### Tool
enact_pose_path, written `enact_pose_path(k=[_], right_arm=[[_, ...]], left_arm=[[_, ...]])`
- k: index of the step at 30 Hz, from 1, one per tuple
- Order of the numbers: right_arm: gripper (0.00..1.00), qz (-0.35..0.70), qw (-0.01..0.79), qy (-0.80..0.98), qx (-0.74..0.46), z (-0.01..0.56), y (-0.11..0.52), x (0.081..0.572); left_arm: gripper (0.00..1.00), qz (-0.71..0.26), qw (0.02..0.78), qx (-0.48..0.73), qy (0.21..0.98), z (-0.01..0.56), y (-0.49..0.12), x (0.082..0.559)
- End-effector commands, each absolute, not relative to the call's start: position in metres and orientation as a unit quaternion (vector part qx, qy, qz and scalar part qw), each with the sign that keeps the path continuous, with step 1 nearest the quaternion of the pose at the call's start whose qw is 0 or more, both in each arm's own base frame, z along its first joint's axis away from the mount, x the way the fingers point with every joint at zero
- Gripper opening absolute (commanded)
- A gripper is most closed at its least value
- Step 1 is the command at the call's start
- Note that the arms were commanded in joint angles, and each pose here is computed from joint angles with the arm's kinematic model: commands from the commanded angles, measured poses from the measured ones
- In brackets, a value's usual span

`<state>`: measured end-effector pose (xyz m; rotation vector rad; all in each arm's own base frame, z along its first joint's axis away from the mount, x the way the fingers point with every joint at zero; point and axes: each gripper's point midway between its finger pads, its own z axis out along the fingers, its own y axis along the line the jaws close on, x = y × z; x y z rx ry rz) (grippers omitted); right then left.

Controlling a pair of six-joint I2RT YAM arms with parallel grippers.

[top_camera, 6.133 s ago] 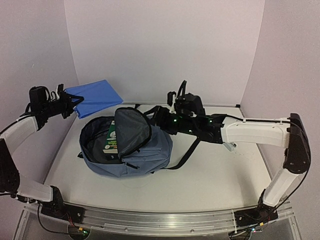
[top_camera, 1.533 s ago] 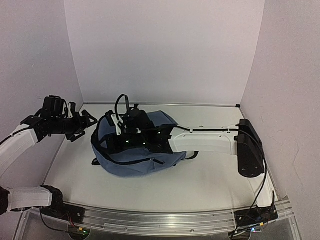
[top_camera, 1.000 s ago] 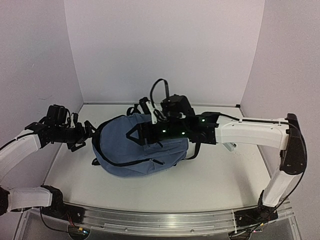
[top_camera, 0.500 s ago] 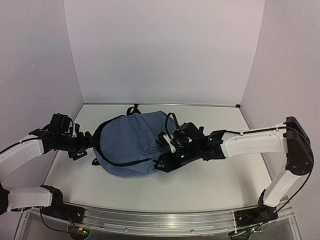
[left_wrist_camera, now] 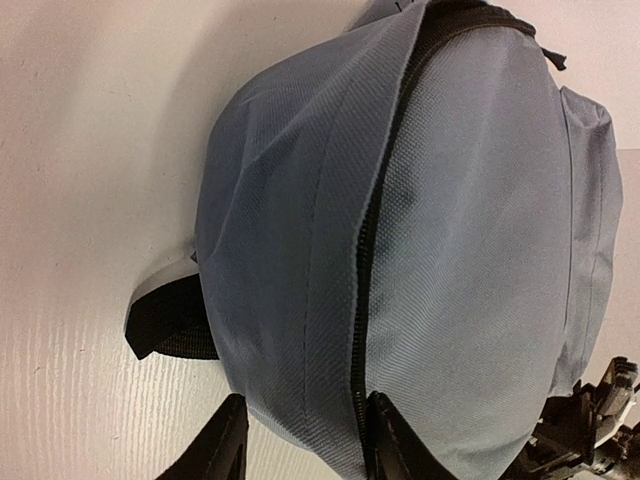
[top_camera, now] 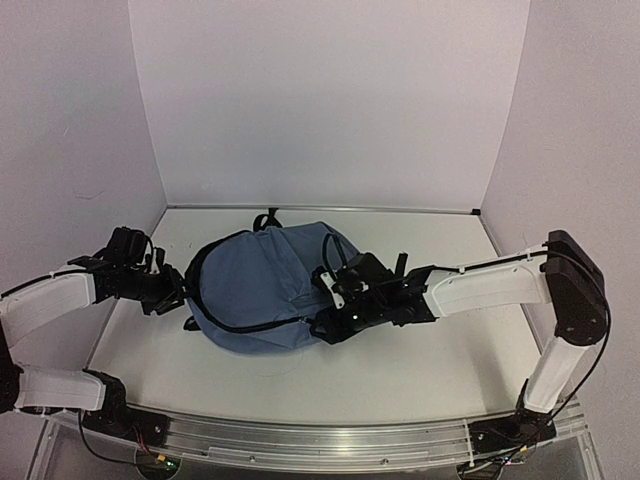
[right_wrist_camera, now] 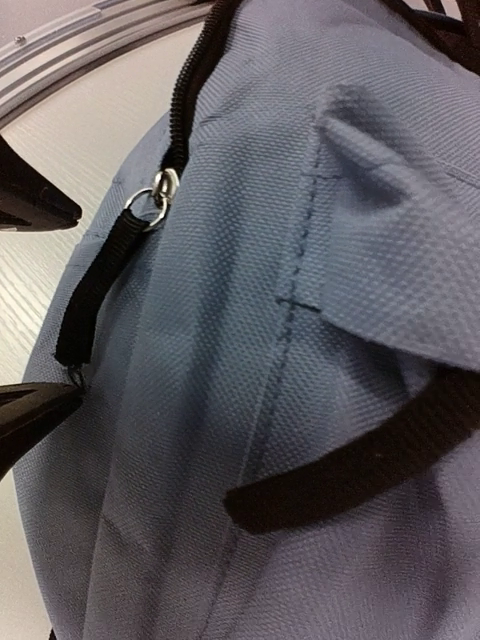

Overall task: Pack the student bag
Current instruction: Adjust the student bag at the center of the board.

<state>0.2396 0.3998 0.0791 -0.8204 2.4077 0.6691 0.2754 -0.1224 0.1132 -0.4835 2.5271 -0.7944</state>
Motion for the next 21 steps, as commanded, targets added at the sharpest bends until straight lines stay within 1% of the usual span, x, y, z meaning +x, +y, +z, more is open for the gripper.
enact_pose_path(k=[1, 4, 8, 9, 12, 13, 18, 21], right_arm=[[0.47, 0.234, 0.305, 0.873, -0.299, 0.09, 0.413, 0.26], [0.42, 0.233, 0.308, 0.872, -0.3, 0.086, 0.42, 0.261], [0.23, 0.232, 0.315, 0.872, -0.292, 0.087, 0.428, 0.263], [0.18, 0.235, 0.317, 0.871, -0.292, 0.089, 0.43, 0.262], [0.03, 0.247, 0.325, 0.864, -0.295, 0.101, 0.434, 0.257], [0.0, 0.25, 0.326, 0.862, -0.298, 0.105, 0.435, 0.255], [0.0, 0.279, 0.322, 0.844, -0.326, 0.123, 0.445, 0.228], [0.0, 0.307, 0.323, 0.826, -0.345, 0.144, 0.457, 0.207]], left_arm=[[0.28, -0.298, 0.244, -0.163, 0.909, 0.123, -0.126, 0.286], [0.16, -0.303, 0.245, -0.162, 0.907, 0.124, -0.127, 0.287], [0.02, -0.307, 0.242, -0.159, 0.907, 0.125, -0.129, 0.287], [0.01, -0.308, 0.242, -0.159, 0.906, 0.126, -0.13, 0.287], [0.0, -0.315, 0.244, -0.157, 0.904, 0.129, -0.131, 0.287], [0.0, -0.317, 0.244, -0.156, 0.903, 0.129, -0.132, 0.287], [0.0, -0.333, 0.236, -0.147, 0.901, 0.128, -0.139, 0.288], [0.0, -0.351, 0.223, -0.141, 0.898, 0.124, -0.146, 0.288]])
